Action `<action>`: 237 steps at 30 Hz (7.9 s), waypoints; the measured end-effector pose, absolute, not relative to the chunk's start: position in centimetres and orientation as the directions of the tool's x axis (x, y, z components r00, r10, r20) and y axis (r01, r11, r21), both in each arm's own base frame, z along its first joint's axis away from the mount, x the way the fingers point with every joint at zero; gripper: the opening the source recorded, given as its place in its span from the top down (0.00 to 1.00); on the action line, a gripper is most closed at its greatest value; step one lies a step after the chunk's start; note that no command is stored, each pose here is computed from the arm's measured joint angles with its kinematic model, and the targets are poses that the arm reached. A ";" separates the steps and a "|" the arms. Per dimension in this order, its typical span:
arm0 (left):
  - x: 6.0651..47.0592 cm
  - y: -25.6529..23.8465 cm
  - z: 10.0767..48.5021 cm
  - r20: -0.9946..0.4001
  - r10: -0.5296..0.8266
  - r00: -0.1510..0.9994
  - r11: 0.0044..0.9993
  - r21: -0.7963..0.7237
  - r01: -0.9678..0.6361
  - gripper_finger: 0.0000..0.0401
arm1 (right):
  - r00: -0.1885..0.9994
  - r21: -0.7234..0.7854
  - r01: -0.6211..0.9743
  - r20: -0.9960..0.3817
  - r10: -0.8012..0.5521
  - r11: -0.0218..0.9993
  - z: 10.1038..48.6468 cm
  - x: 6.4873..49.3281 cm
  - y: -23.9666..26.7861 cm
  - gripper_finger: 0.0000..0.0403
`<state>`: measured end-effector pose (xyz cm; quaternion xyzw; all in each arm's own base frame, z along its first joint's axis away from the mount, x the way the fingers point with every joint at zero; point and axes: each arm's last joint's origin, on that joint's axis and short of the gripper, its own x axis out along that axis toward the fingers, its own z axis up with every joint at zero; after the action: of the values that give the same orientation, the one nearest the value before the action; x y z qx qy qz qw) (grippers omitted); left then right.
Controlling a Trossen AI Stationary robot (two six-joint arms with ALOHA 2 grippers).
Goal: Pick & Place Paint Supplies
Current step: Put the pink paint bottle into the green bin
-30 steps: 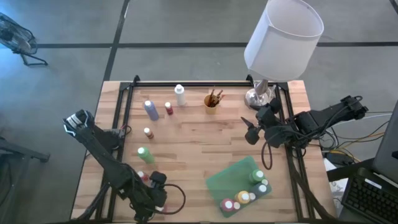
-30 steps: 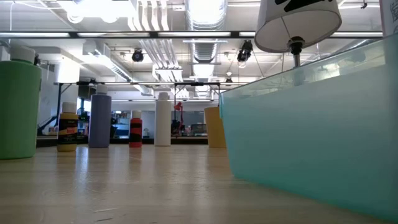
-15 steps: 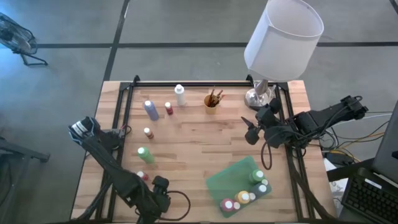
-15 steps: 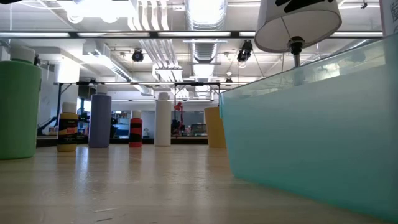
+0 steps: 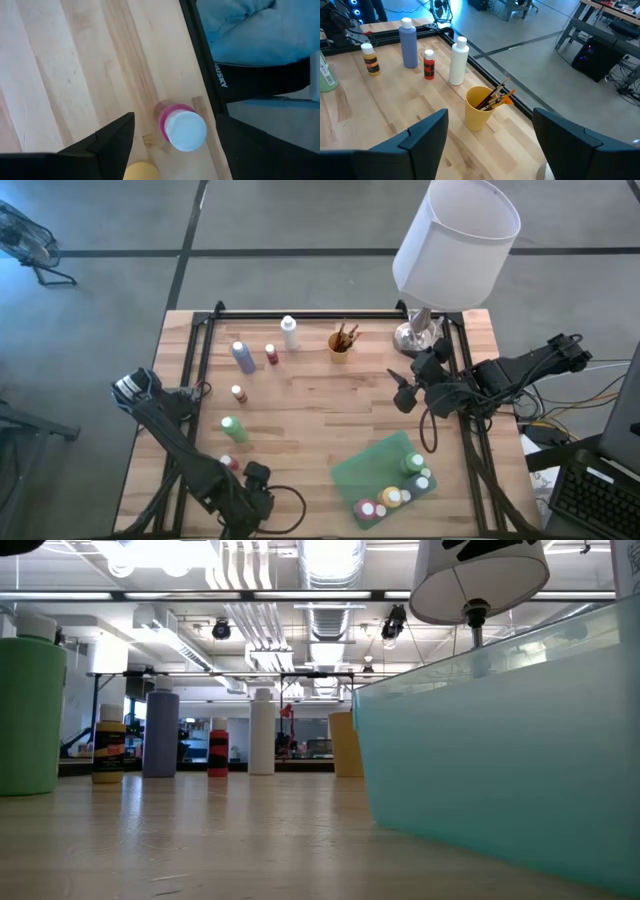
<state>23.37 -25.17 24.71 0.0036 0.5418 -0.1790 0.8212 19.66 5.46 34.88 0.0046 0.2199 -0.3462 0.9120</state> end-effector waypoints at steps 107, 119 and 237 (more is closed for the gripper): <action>37.1 -7.3 39.5 -0.536 -0.031 0.843 0.996 0.053 0.070 0.68 | 0.920 -0.051 0.164 -0.352 -0.172 0.985 30.4 25.8 12.1 0.19; 37.2 -7.3 39.7 -0.523 -0.034 0.851 0.995 0.067 0.081 0.67 | 0.918 -0.070 0.180 -0.345 -0.194 0.981 30.1 26.7 11.7 0.33; 35.6 -8.2 32.0 0.181 -0.129 0.975 0.971 0.221 0.087 0.41 | 0.975 -0.148 0.023 0.221 0.010 0.989 32.8 25.4 11.9 0.66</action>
<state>35.55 -8.22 31.96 0.1065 -0.0974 -0.0548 0.9880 25.44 11.92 32.77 -0.0749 -0.1110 -0.0034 0.9910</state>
